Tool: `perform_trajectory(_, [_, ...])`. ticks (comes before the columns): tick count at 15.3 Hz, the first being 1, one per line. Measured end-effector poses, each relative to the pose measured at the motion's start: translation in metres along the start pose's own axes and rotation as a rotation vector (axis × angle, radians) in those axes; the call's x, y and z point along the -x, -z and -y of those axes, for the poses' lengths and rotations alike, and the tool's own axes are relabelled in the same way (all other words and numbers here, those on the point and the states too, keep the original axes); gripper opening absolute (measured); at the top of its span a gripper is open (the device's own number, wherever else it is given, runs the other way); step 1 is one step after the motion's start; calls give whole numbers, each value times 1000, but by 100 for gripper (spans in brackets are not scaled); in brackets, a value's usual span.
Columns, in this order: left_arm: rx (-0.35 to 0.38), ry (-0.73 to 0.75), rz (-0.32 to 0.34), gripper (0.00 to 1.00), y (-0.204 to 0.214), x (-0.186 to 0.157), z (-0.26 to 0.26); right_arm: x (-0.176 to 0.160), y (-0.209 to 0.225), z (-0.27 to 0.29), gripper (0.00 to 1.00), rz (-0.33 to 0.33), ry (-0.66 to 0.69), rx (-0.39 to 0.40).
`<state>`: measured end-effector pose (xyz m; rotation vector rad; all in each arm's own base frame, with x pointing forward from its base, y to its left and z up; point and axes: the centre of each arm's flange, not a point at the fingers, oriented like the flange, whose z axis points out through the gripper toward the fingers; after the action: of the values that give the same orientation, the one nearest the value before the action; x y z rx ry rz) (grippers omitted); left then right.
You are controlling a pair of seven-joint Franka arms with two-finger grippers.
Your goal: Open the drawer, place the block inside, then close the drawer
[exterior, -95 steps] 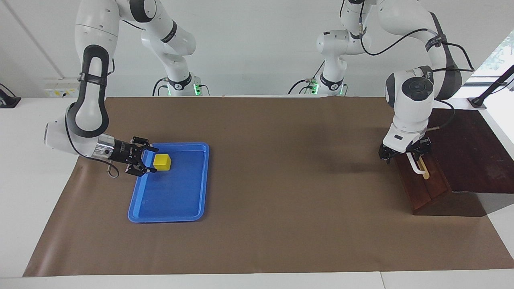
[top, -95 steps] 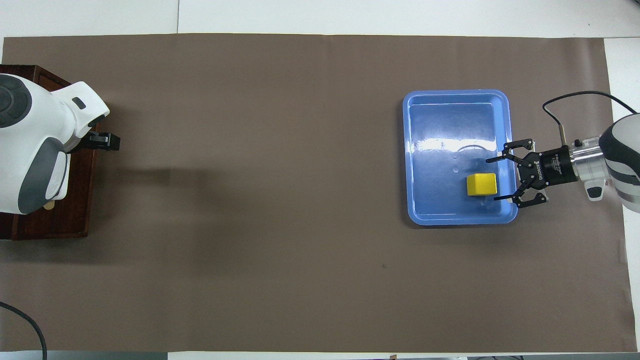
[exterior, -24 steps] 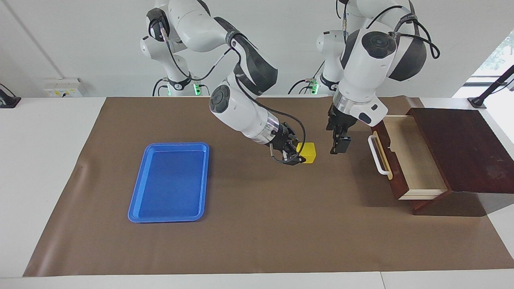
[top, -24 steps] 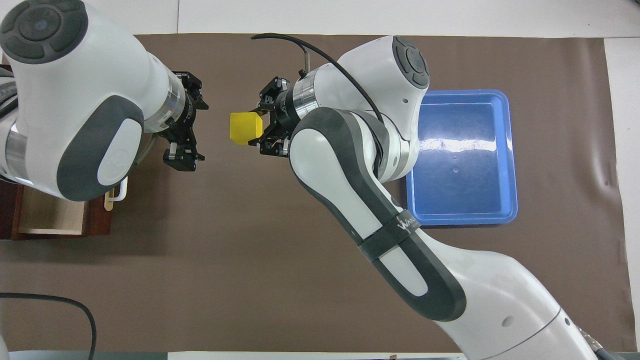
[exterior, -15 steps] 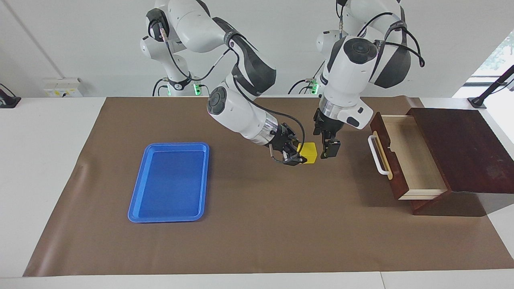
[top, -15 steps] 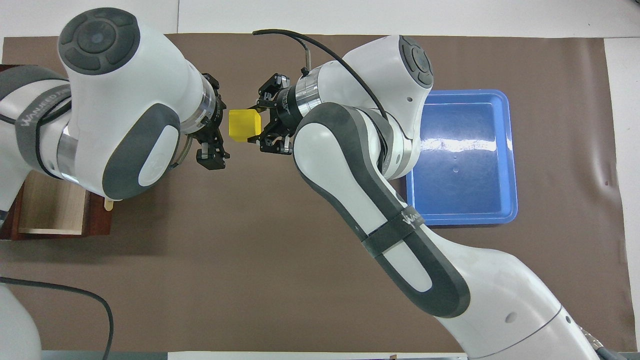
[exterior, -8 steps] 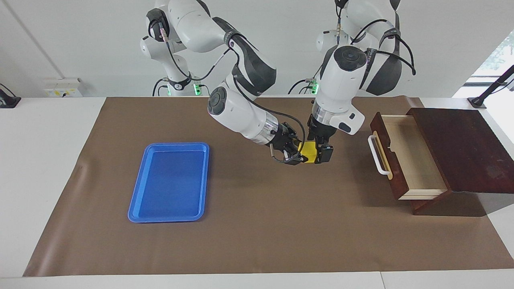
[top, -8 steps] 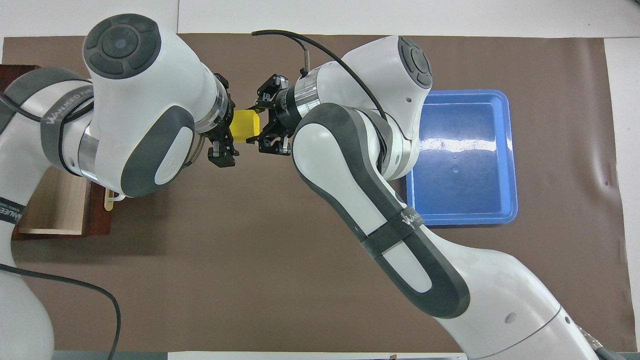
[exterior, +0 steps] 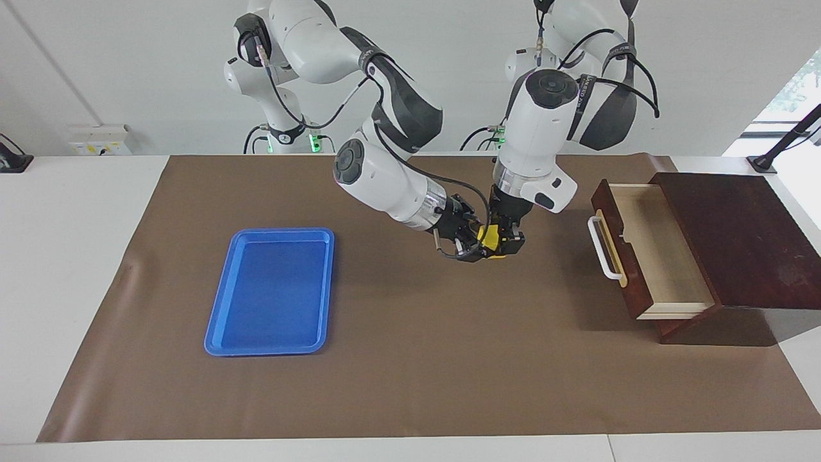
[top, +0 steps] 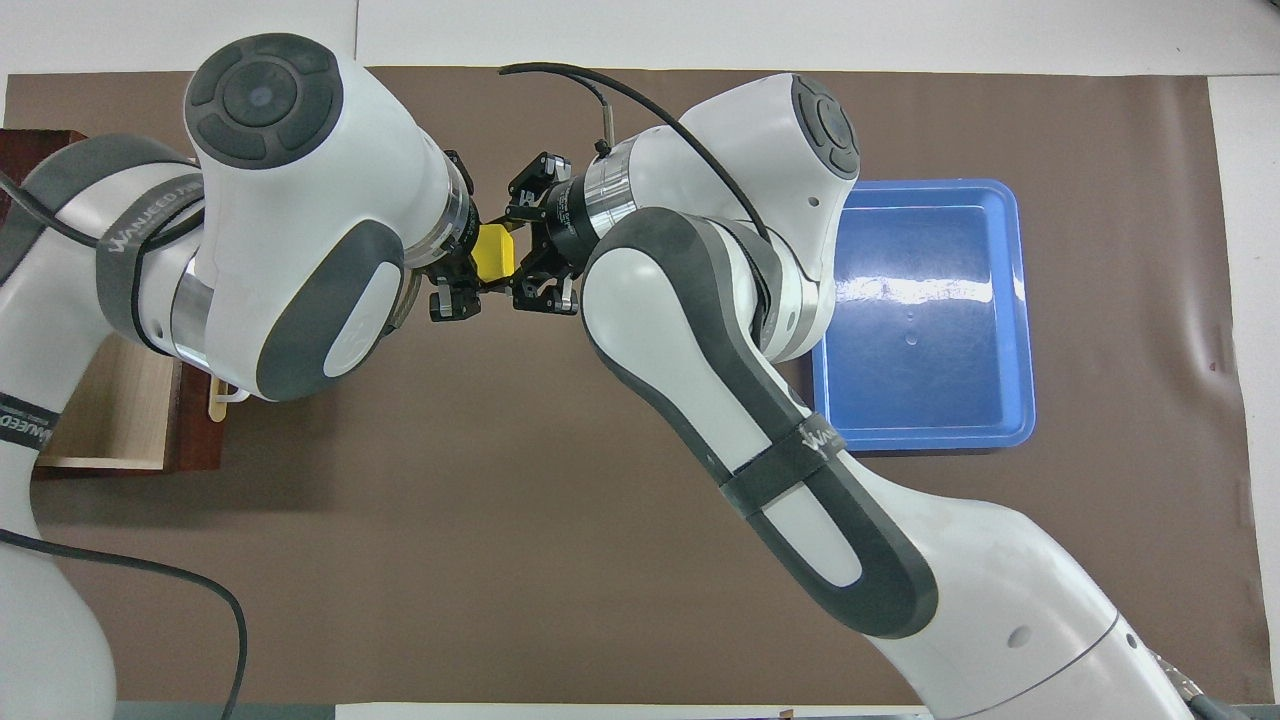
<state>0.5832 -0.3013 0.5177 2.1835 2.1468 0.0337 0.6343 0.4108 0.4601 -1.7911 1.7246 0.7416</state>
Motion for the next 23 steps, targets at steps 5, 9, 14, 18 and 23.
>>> perform_trajectory(5, [-7,2,-7,56,-2,0,1,0,-1,0,60,1,-1,-2])
perform_trajectory(9, [-44,26,-39,56,3,-14,-2,-13,16,13,99,-2,-18,-33])
perform_trajectory(14, [-104,-21,-84,56,42,-94,-28,-80,99,29,100,-43,105,-86])
perform_trajectory(18, [-138,-71,-47,56,64,-202,-49,-141,172,3,100,-210,344,16])
perform_trajectory(23, [-123,-138,-17,56,71,-312,-55,-175,259,-30,100,-401,673,222])
